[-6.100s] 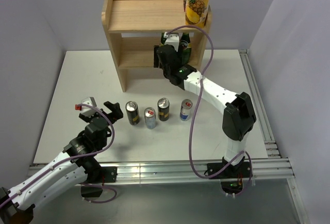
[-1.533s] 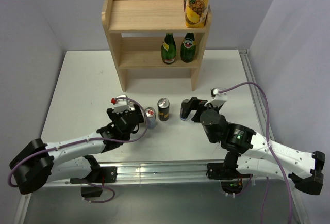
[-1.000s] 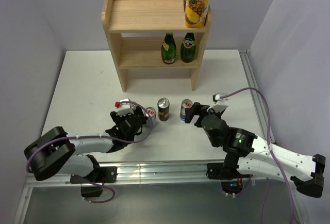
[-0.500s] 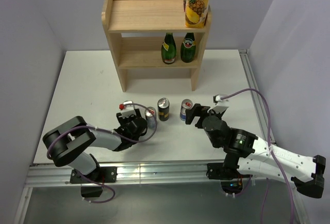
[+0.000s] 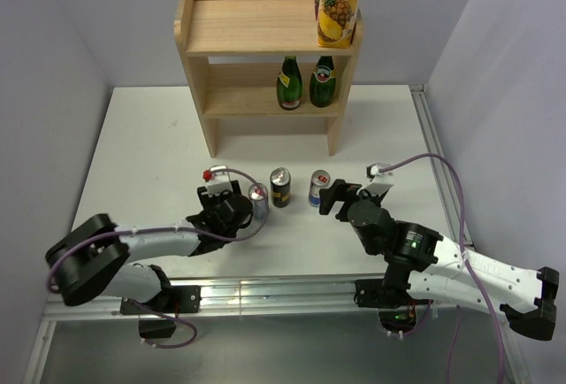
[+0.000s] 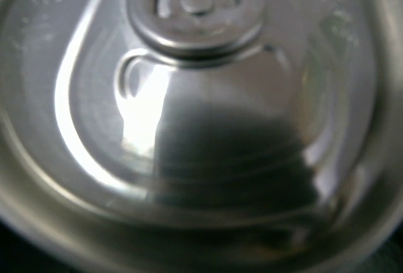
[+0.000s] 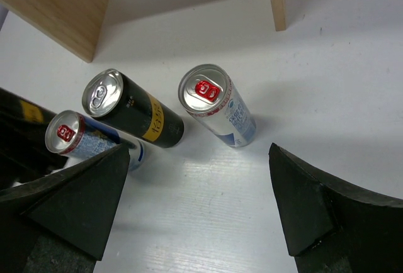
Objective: Place and organize the beverage onto the shelf
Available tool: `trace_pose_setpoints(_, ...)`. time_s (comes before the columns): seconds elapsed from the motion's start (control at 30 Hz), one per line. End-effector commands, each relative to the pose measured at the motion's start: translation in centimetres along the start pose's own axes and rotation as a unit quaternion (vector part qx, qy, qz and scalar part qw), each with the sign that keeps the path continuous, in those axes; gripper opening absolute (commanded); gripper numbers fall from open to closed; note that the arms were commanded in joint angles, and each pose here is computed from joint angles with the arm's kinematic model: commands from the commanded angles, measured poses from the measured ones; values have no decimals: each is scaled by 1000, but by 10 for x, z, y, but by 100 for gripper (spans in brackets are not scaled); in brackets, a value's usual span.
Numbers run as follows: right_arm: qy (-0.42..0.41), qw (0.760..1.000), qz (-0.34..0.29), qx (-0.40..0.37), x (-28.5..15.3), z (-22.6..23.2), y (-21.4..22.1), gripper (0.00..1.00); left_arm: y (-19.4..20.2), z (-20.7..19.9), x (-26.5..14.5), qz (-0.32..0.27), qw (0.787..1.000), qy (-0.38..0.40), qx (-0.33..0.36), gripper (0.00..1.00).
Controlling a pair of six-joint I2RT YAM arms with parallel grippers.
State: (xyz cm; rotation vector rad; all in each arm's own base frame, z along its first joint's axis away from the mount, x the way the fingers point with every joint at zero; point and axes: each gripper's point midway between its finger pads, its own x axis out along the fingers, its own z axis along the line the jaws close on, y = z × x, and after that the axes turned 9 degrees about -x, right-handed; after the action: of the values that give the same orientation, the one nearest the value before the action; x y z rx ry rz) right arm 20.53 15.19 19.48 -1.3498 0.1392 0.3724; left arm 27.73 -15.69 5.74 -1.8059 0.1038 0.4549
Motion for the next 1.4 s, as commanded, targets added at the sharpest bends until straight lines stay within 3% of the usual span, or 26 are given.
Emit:
trace_pose_setpoints(0.0,7,1000,-10,2,1,-2,-2,98,-69,-32,-19,-45,997,34,-50,0)
trace_pose_setpoints(0.3,2,1000,-11,6,5,4,0,98,-190,-84,-48,-99,990,97,-41,0)
trace_pose_setpoints(0.6,0,1000,-12,10,3,3,-1,98,-263,-114,-18,-131,987,91,-30,0)
trace_pose_setpoints(1.0,-15,1000,3,25,4,5,15,97,-297,-113,34,-154,985,71,-34,0)
trace_pose_setpoints(1.37,-9,1000,18,19,9,3,33,97,-280,-119,82,-141,987,60,-49,0)
